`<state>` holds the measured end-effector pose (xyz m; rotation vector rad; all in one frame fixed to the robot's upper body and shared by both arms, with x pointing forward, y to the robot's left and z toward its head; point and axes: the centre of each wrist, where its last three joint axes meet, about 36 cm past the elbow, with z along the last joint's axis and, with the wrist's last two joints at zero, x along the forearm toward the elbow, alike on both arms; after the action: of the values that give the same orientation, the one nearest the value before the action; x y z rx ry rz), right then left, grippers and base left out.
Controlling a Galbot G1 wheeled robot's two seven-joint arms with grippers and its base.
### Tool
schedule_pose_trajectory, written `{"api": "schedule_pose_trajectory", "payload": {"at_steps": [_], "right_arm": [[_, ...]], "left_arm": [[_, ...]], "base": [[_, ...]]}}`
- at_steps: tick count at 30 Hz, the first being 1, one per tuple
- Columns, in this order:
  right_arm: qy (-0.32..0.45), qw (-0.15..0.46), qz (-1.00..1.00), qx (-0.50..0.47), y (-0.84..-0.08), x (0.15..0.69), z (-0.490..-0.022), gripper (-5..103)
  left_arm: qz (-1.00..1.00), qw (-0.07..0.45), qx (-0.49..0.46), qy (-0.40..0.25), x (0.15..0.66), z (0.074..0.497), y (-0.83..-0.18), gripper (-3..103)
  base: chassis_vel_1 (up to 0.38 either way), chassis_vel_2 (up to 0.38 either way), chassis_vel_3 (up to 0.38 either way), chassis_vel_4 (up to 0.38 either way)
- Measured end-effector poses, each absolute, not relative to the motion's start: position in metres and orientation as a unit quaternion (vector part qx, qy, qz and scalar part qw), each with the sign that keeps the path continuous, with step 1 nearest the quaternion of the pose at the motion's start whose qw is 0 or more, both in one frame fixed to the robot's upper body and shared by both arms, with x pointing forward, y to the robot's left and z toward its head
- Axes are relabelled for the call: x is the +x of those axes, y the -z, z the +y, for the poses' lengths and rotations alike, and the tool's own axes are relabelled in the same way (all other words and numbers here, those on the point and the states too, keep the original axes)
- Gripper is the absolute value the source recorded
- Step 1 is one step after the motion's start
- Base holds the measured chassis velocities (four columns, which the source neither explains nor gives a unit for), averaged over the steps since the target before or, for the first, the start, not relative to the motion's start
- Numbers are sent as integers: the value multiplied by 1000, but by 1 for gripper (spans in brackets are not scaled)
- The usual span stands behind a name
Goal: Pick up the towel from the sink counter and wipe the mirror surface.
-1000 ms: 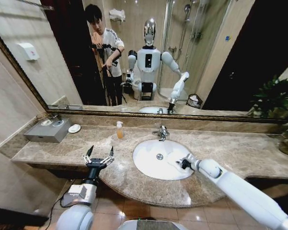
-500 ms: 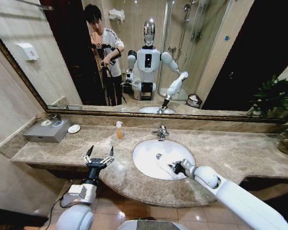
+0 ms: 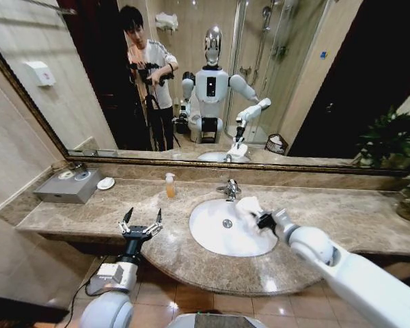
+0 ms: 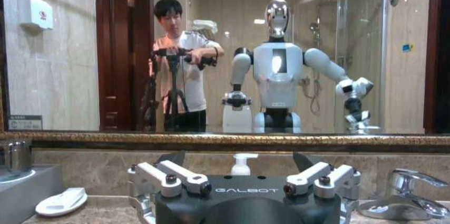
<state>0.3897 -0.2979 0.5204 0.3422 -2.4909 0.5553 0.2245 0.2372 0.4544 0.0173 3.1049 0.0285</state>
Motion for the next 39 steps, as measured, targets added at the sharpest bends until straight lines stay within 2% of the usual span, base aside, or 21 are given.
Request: {"api": "schedule_pose_trajectory", "payload": {"at_steps": [8, 16, 23, 24, 26, 29, 31, 32, 35, 38, 39], "right_arm": [[-163, 279, -945, 44, -538, 396, -375, 9], [-144, 299, -943, 4, -497, 407, -437, 9], [-148, 305, -941, 0, -463, 418, -449, 9], [-150, 305, -941, -1, -459, 420, -449, 7], [-148, 303, -941, 0, -455, 422, -446, 14], [-141, 302, -943, -3, -454, 424, -443, 19], [-128, 301, -945, -7, -452, 426, -441, 30], [-128, 301, -945, -7, -452, 426, -441, 30], [-111, 298, -948, -7, -454, 420, -436, 47], [-106, 290, -951, -6, -458, 414, -434, 52], [-103, 278, -955, -5, -463, 410, -432, 63]], "left_arm": [[1000, 18, 6, -9, 225, 237, -454, 100], [1000, 18, 6, -9, 225, 237, -454, 100], [1000, 18, 6, -9, 225, 237, -454, 100], [1000, 18, 6, -9, 225, 237, -454, 100], [1000, 18, 6, -9, 225, 237, -454, 100], [1000, 18, 6, -9, 225, 237, -454, 100], [1000, 18, 6, -9, 225, 237, -454, 100], [1000, 18, 6, -9, 225, 237, -454, 100], [1000, 18, 6, -9, 225, 237, -454, 100], [1000, 18, 6, -9, 225, 237, -454, 100], [1000, 18, 6, -9, 225, 237, -454, 100]], "base": [[0, 0, 0, 0], [0, 0, 0, 0], [0, 0, 0, 0], [0, 0, 0, 0], [0, 0, 0, 0], [0, 0, 0, 0], [0, 0, 0, 0], [0, 0, 0, 0], [0, 0, 0, 0], [0, 0, 0, 0], [0, 0, 0, 0]]}}
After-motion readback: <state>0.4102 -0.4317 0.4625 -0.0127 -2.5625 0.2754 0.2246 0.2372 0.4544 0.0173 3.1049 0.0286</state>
